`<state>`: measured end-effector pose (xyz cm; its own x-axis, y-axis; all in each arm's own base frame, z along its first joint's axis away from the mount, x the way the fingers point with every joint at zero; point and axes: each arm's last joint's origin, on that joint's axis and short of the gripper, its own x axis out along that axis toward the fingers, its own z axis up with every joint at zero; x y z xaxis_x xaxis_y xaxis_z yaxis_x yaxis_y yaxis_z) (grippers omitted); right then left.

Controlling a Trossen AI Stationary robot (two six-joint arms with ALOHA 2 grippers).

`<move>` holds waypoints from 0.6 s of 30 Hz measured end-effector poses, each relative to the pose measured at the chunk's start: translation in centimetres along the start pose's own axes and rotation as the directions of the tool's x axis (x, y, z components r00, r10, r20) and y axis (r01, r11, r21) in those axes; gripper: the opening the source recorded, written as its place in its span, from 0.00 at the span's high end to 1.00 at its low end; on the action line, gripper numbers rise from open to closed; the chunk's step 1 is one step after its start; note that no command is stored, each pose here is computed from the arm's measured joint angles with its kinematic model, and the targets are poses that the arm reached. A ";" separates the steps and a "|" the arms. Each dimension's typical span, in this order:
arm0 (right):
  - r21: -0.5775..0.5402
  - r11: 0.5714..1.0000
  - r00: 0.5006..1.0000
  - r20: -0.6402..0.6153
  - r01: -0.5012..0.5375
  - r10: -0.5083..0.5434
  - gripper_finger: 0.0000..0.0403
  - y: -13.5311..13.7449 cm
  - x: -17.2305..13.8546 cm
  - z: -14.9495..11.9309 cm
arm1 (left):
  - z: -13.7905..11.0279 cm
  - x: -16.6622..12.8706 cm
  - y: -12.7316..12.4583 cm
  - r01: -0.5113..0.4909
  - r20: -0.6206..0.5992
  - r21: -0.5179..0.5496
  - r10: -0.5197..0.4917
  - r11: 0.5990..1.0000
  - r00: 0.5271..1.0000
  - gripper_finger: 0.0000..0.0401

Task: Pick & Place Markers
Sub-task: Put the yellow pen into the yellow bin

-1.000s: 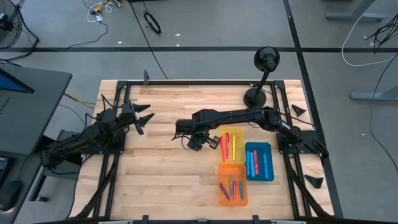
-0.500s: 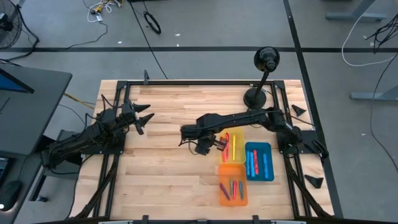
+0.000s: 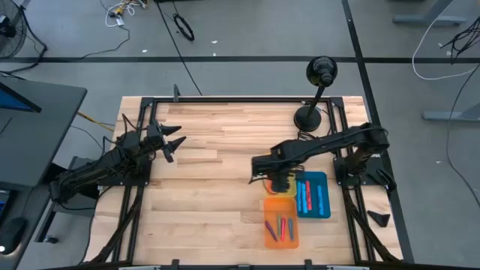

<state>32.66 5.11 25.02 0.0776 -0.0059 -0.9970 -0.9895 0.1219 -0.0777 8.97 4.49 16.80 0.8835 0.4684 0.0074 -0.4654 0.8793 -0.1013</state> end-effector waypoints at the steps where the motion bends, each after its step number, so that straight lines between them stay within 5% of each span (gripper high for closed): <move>1: -0.012 1.000 1.000 -0.001 -0.002 0.002 0.98 0.6 0.0 -0.1 | 0.0 0.0 0.0 0.000 0.000 0.000 0.000 1.000 1.000 0.37; 10: -0.059 0.998 1.000 0.001 0.004 -0.004 0.98 4.3 0.2 -1.1 | 0.0 0.0 0.0 0.000 0.000 0.000 0.000 1.000 1.000 0.37; 18: -0.082 0.996 0.999 0.012 0.042 -0.041 0.98 4.5 1.0 -1.1 | 0.0 0.0 0.0 0.000 0.000 0.000 0.000 1.000 1.000 0.37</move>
<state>28.16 4.54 23.70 0.1198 0.0013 -0.9928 -0.9920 0.0393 -0.1197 8.96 4.49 16.80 0.8833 0.4688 0.0074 -0.4657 0.8791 -0.1013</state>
